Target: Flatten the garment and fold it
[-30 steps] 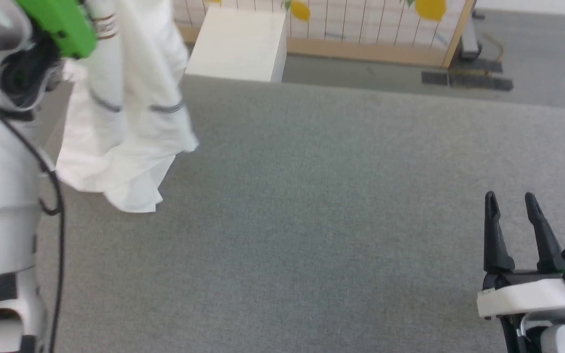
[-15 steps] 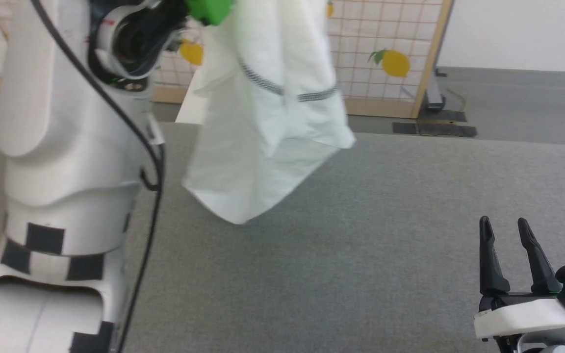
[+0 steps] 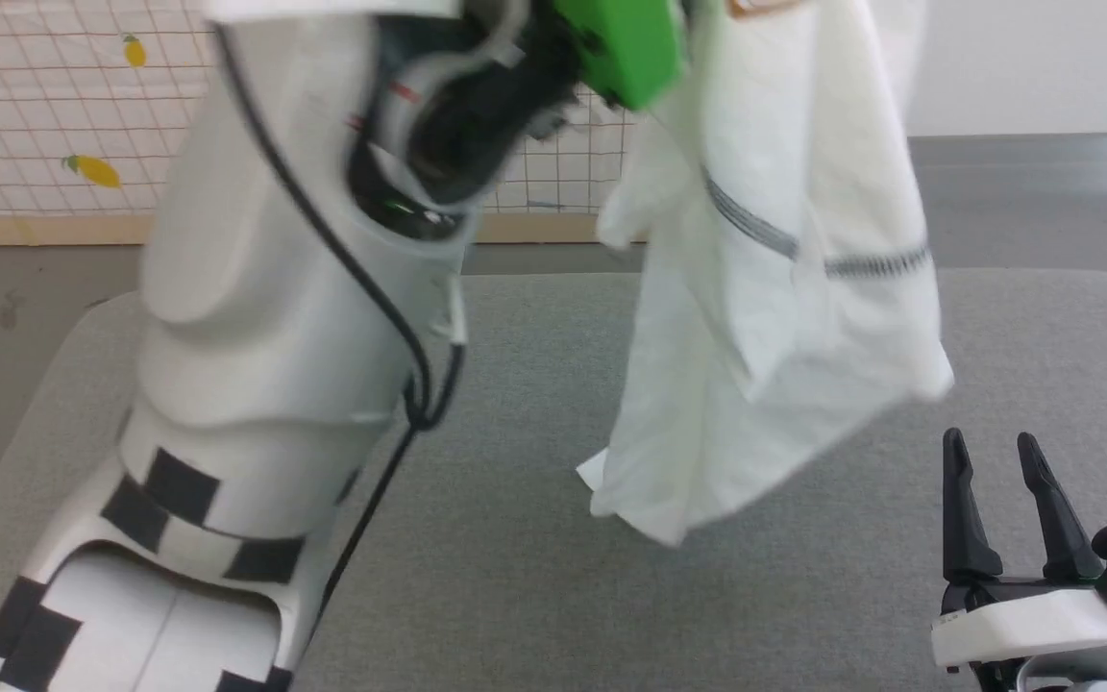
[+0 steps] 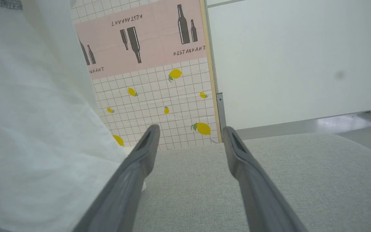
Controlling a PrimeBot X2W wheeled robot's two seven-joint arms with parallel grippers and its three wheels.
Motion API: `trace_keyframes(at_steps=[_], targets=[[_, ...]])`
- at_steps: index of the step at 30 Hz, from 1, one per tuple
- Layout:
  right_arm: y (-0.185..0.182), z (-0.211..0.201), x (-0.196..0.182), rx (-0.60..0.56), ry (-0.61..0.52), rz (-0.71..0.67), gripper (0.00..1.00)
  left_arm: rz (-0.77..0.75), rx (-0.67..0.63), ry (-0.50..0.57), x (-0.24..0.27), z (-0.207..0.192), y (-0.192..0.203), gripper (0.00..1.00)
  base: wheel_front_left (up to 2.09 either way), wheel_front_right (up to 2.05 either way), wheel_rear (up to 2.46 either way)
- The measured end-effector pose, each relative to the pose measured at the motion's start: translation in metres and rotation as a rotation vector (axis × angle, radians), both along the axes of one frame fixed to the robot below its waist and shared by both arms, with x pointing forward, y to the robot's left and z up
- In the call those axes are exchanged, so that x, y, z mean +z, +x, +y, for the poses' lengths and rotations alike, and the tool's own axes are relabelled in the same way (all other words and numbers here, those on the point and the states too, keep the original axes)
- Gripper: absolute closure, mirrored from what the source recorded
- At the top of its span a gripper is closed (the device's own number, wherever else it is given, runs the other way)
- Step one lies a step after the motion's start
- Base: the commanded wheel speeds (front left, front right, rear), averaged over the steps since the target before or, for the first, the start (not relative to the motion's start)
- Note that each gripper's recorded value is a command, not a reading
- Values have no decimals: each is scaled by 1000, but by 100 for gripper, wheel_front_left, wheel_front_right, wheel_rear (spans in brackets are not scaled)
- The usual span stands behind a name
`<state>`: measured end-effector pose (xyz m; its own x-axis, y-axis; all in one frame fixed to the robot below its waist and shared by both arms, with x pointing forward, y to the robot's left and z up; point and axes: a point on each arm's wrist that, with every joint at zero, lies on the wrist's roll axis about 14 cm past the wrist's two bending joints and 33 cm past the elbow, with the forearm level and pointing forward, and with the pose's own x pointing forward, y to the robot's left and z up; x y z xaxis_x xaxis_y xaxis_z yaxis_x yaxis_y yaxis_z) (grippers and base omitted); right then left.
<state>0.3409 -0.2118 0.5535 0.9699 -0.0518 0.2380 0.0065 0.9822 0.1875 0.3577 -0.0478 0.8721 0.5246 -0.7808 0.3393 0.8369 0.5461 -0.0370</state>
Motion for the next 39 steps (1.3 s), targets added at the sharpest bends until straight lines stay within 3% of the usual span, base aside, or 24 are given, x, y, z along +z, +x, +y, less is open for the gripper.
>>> trace_keyframes(at_steps=[4,9,14,21,28,29,30,31,39], targets=[[0,-5,-4,-14,4,12,0,58,-24,34,-31,-20,6,100,0,0,0],[3,-12,-12,-36,9,39,0,262,-10,61,-123,-31,31,100,0,0,0],[11,-17,-17,-50,7,55,0,431,52,47,-202,-25,54,100,0,0,0],[25,-14,-23,-42,2,76,0,675,184,116,-328,-5,66,100,0,0,0],[37,-11,-28,-32,-5,90,0,813,227,148,-386,5,64,100,0,0,0],[38,-11,-29,-31,-5,93,0,814,228,142,-387,5,65,68,0,0,0],[39,-10,-30,-29,-6,96,0,813,228,137,-387,4,65,5,0,0,0],[40,-9,-31,-27,-7,99,0,814,228,126,-386,4,65,0,0,0,0],[43,-3,-26,-9,-14,84,0,738,225,76,-358,5,69,0,0,0,0]])
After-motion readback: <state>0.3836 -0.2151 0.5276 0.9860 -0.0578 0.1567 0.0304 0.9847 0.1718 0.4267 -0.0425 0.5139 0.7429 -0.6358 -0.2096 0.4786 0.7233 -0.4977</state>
